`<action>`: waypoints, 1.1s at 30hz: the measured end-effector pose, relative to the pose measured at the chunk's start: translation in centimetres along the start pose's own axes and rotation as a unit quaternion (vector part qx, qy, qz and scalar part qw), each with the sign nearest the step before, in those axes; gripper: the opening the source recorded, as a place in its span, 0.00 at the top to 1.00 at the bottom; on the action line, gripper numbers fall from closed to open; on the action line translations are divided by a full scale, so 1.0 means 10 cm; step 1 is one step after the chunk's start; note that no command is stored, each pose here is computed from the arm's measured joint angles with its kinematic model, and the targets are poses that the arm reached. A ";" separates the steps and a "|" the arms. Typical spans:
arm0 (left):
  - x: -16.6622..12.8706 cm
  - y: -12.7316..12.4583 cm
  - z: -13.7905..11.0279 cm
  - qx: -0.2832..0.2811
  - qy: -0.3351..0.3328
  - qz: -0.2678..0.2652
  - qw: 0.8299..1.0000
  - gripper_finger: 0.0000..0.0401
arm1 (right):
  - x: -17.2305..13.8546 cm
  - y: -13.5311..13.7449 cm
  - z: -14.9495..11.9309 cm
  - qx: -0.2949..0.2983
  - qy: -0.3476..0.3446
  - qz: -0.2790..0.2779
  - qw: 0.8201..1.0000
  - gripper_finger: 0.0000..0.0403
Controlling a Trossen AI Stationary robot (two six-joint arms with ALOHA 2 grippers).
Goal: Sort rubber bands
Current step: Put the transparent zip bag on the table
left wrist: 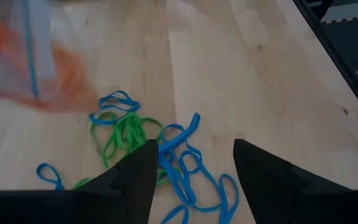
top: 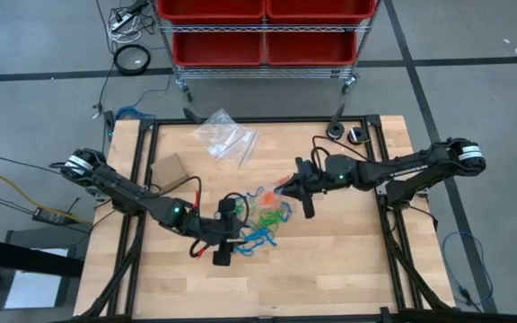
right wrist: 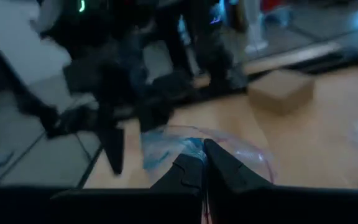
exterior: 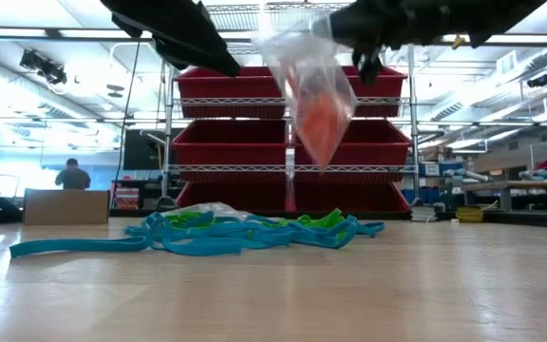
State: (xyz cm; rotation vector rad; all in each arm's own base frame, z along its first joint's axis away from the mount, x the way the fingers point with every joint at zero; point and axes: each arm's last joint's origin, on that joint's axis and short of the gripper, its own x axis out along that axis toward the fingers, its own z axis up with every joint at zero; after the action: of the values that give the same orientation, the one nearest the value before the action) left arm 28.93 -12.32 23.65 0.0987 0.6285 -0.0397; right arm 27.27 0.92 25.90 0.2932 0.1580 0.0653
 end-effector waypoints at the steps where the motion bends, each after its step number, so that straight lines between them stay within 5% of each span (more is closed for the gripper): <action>1: 0.00 0.00 0.00 0.001 0.000 0.000 1.000 0.46 | -0.01 -0.01 0.00 0.000 -0.006 -0.026 1.000 1.00; 5: 0.00 0.00 0.00 0.000 -0.001 0.000 1.000 0.46 | -0.02 -0.11 -0.06 -0.008 0.007 -0.133 0.991 1.00; 13: -0.02 -0.05 -0.01 0.005 0.001 -0.008 1.000 0.46 | -0.03 -0.25 0.03 -0.027 -0.019 -0.154 0.988 1.00; 21: -0.01 -0.04 -0.01 0.015 0.000 -0.006 1.000 0.46 | -0.13 -0.68 0.11 -0.021 -0.015 -0.231 0.973 1.00; 33: -0.01 -0.04 -0.01 0.022 0.000 -0.005 1.000 0.46 | -0.56 -1.49 0.26 0.093 -0.067 -0.375 0.920 1.00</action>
State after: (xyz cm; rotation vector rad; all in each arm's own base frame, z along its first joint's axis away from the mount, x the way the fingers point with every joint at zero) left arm 28.76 -12.71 23.64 0.1370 0.6274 -0.0636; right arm 22.79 -14.48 24.79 0.4105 0.1314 -0.7352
